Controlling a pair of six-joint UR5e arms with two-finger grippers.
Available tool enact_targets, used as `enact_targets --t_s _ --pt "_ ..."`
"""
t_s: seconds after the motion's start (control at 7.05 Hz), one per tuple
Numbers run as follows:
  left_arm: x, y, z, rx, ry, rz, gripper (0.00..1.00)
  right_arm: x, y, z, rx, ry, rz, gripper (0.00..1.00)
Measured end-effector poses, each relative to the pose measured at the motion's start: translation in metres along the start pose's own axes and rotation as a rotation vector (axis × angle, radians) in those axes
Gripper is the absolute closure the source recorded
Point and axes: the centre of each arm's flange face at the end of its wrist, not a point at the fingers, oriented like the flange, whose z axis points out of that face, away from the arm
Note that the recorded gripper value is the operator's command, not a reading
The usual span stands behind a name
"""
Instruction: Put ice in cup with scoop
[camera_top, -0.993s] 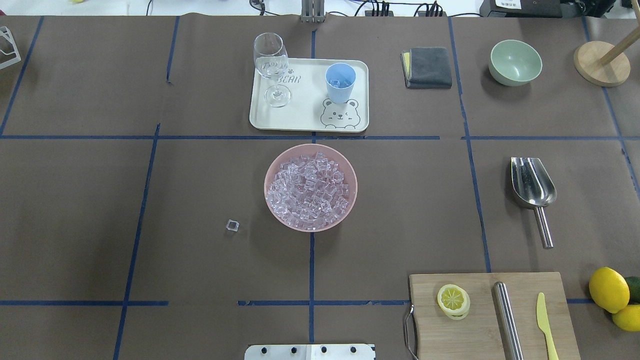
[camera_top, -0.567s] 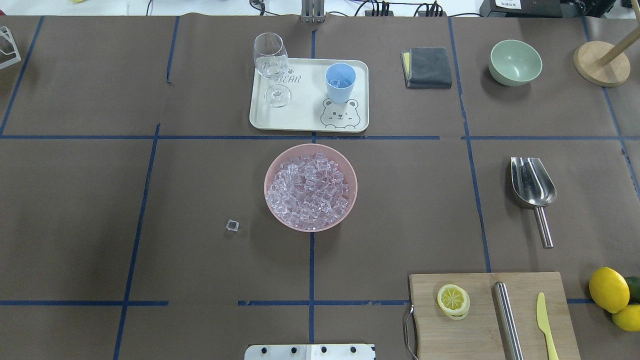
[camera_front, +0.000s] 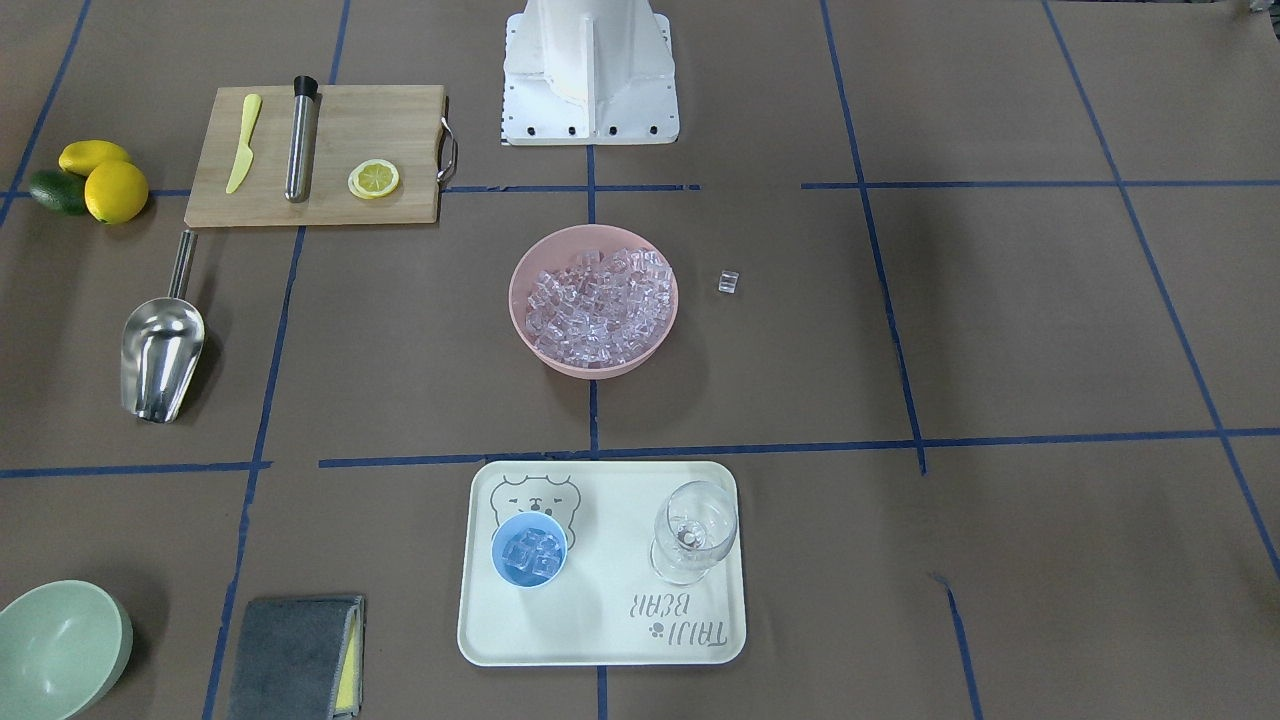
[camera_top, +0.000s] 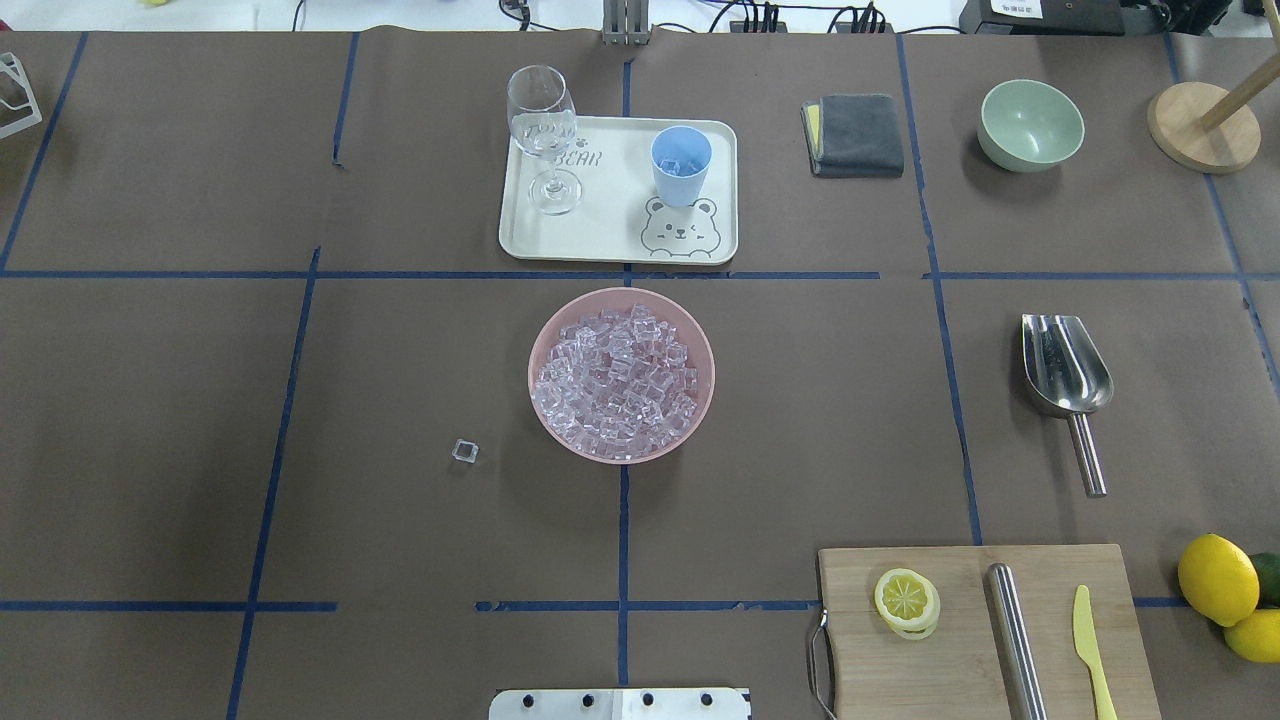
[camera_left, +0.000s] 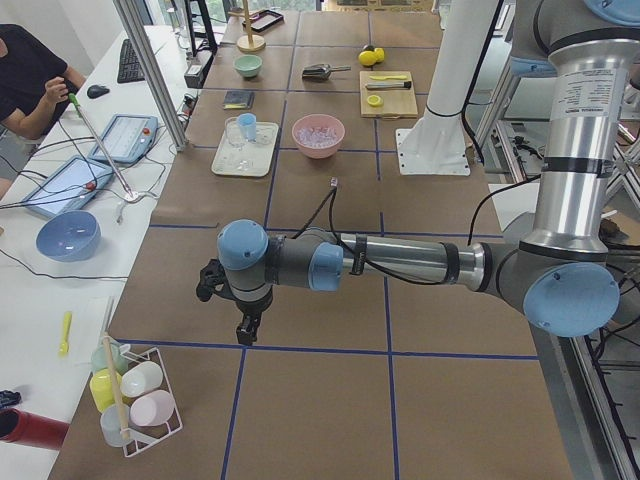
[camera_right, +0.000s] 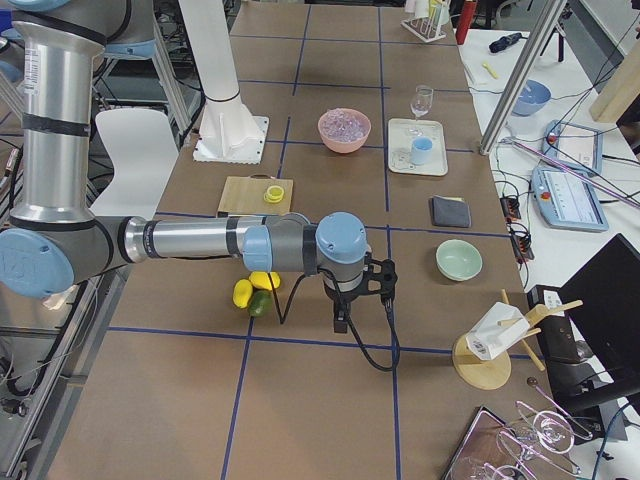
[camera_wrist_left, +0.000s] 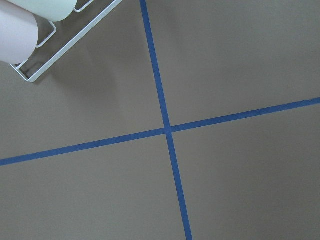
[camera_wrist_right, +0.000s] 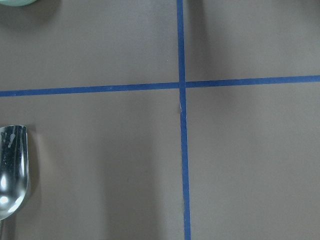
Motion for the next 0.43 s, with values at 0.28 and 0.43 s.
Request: enact_targets --t_s 0.28,0.43 --pt "0.0006 -0.0002 -0.0006 0.001 0.000 0.000 0.00 -0.0009 -0.0009 -0.0005 0.002 0.001 -0.003 0.00" --pt "0.0011 -0.0004 -0.0011 0.002 0.000 0.001 0.00 -0.0011 -0.0017 -0.0008 0.003 0.001 -0.005 0.00"
